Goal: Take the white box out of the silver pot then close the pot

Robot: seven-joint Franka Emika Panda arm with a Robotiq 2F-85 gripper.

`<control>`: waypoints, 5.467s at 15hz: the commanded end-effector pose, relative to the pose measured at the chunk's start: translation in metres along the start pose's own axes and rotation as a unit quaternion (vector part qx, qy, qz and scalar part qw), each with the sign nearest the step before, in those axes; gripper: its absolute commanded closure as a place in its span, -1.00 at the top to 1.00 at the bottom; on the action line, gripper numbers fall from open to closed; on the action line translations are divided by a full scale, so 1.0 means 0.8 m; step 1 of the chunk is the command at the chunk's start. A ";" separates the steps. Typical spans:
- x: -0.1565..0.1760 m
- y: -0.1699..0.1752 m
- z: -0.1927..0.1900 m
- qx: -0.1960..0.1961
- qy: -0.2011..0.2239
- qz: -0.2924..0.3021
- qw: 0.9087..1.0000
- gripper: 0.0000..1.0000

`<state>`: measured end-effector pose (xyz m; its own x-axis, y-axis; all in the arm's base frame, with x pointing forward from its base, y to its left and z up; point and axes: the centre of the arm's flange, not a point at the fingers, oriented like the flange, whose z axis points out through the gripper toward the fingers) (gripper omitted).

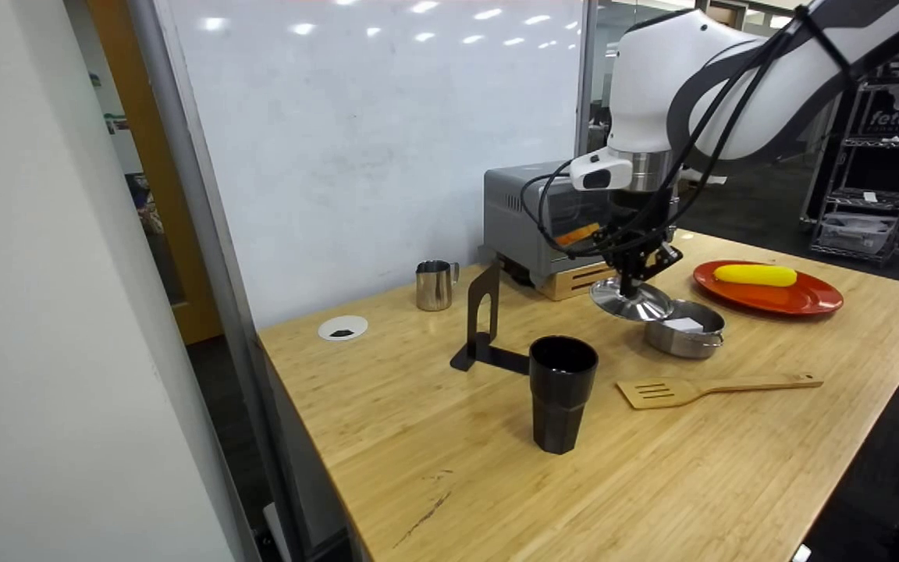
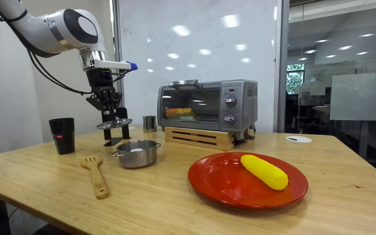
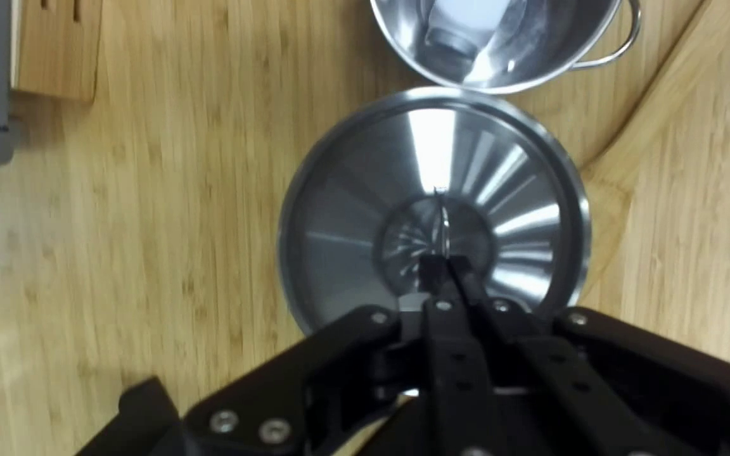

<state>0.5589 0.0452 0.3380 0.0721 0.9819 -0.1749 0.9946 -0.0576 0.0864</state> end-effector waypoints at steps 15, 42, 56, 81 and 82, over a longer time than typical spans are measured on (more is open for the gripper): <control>0.010 0.040 0.115 0.065 0.015 -0.009 0.998 -0.31; -0.172 0.023 0.078 0.096 -0.009 0.233 0.968 0.56; -0.164 -0.010 0.121 0.136 -0.047 0.221 0.965 0.52; -0.146 0.004 0.164 0.100 -0.041 0.136 0.985 0.20; -0.146 0.004 0.164 0.099 -0.040 0.133 0.985 0.01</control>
<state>0.5595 -0.0904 0.2349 0.3648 0.8966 -0.2510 0.9177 -0.3918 -0.0660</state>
